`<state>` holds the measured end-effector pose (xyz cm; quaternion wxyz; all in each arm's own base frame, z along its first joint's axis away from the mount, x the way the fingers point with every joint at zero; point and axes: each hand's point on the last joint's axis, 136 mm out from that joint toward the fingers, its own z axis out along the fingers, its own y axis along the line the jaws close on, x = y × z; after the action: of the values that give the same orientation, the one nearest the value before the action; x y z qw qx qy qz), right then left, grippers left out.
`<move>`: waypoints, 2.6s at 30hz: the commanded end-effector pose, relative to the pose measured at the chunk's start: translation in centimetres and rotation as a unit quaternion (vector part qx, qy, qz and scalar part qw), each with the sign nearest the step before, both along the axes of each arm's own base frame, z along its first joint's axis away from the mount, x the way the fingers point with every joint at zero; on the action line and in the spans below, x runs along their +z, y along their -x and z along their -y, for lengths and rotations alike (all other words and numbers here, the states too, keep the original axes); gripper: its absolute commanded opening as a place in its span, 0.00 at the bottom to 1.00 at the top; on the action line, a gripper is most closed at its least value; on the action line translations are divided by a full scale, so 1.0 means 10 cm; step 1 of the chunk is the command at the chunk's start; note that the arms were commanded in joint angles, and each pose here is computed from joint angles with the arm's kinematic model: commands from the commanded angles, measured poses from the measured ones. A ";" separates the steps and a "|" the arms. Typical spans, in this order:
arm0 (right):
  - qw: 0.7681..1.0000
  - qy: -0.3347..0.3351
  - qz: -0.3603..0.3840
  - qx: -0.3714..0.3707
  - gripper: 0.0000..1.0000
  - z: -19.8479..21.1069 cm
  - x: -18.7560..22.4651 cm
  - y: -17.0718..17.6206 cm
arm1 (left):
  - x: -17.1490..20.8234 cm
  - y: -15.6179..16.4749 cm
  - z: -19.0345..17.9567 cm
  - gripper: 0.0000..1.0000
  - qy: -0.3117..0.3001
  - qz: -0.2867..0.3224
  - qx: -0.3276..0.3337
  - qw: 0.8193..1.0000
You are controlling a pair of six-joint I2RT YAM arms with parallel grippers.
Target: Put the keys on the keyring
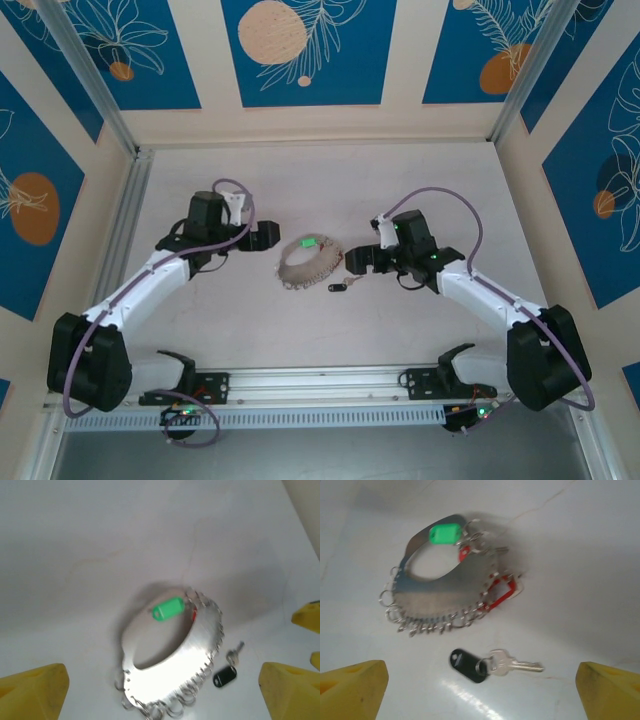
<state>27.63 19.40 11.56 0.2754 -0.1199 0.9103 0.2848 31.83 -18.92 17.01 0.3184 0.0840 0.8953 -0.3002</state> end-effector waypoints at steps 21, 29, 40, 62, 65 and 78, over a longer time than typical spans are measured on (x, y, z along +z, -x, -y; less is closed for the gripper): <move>0.997 0.002 -0.047 0.063 0.56 -0.60 -0.49 -0.32 | -0.56 -0.06 0.30 0.87 -0.088 -0.059 -0.033 0.994; 0.996 -0.002 -0.061 0.071 0.47 -0.72 -0.59 -0.45 | -0.87 -0.37 0.36 0.88 -0.162 -0.081 -0.073 0.981; 0.993 -0.021 -0.057 0.103 0.27 -0.95 -0.62 -0.66 | -1.16 -0.31 0.32 0.83 -0.197 -0.114 -0.088 0.970; 0.993 -0.010 -0.057 0.105 0.53 -0.69 -0.38 -0.40 | -1.56 -0.45 0.06 0.58 -0.341 -0.120 -0.062 0.930; 0.993 -0.003 -0.066 0.101 0.53 -0.62 -0.45 -0.32 | -1.55 -0.43 0.10 0.48 -0.329 -0.118 -0.067 0.935; 0.996 -0.006 -0.032 0.080 0.53 -0.42 -0.19 -0.30 | -1.23 -0.35 0.04 0.05 -0.332 -0.092 -0.070 0.936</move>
<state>30.93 24.56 8.81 0.2116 -0.1806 0.9058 0.3195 36.07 -20.22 2.82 0.1599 0.2134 0.9632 -0.0334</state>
